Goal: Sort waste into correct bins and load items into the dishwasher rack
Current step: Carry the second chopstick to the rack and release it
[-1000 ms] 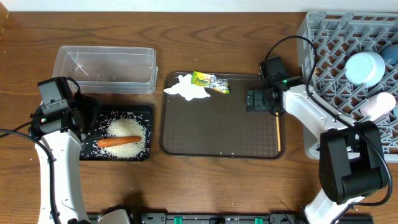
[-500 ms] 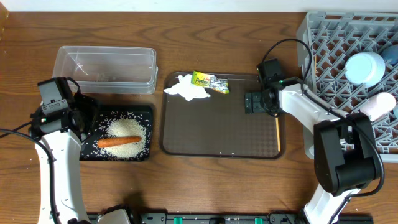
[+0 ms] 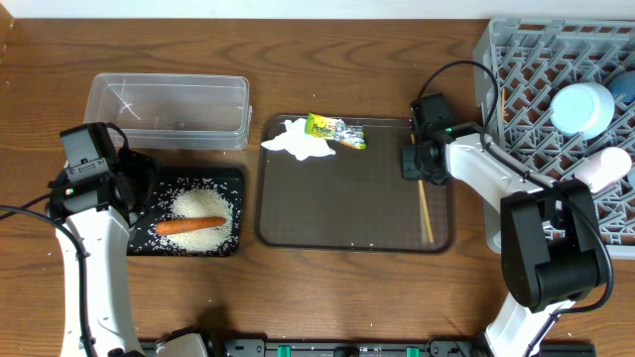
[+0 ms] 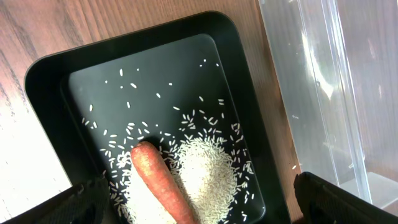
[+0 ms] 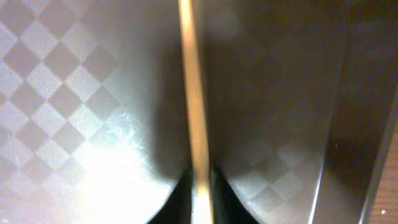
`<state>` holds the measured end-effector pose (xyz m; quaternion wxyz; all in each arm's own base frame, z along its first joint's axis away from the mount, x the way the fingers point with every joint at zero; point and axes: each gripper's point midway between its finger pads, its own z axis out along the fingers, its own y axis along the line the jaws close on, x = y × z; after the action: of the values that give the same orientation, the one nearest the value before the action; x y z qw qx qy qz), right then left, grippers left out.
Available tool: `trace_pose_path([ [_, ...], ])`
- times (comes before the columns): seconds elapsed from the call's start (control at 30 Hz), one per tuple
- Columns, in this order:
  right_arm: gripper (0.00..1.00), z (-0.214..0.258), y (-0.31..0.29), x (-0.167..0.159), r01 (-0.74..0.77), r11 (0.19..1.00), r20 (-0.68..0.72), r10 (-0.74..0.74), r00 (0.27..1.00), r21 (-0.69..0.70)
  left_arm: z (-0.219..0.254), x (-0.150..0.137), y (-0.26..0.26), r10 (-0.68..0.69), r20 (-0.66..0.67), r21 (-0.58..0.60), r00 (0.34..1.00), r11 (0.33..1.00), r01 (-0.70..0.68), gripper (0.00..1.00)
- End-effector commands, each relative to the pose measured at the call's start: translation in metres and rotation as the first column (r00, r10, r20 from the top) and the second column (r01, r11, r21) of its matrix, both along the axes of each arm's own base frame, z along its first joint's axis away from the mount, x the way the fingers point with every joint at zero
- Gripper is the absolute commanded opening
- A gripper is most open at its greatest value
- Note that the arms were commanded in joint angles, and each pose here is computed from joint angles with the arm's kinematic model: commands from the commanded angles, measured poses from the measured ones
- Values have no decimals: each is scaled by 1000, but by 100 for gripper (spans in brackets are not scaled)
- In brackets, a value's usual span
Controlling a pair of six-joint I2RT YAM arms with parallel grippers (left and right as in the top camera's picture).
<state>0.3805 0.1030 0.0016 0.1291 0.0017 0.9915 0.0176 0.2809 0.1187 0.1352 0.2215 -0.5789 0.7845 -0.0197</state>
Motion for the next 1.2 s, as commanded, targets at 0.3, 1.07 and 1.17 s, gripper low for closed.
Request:
trace_pose_path([
  [0.3, 1, 41, -6, 25, 29, 998, 47, -31, 998, 57, 5, 1, 3, -6, 4, 12, 1000, 1000, 6, 98],
  [1.07, 1, 212, -172, 101, 86, 993, 379, -50, 924, -78, 5, 1, 3, -6, 4, 12, 1000, 1000, 6, 98],
  [1.17, 1, 197, -172, 103, 79, 993, 378, -41, 925, -85, 5, 1, 3, -6, 4, 12, 1000, 1000, 6, 98],
])
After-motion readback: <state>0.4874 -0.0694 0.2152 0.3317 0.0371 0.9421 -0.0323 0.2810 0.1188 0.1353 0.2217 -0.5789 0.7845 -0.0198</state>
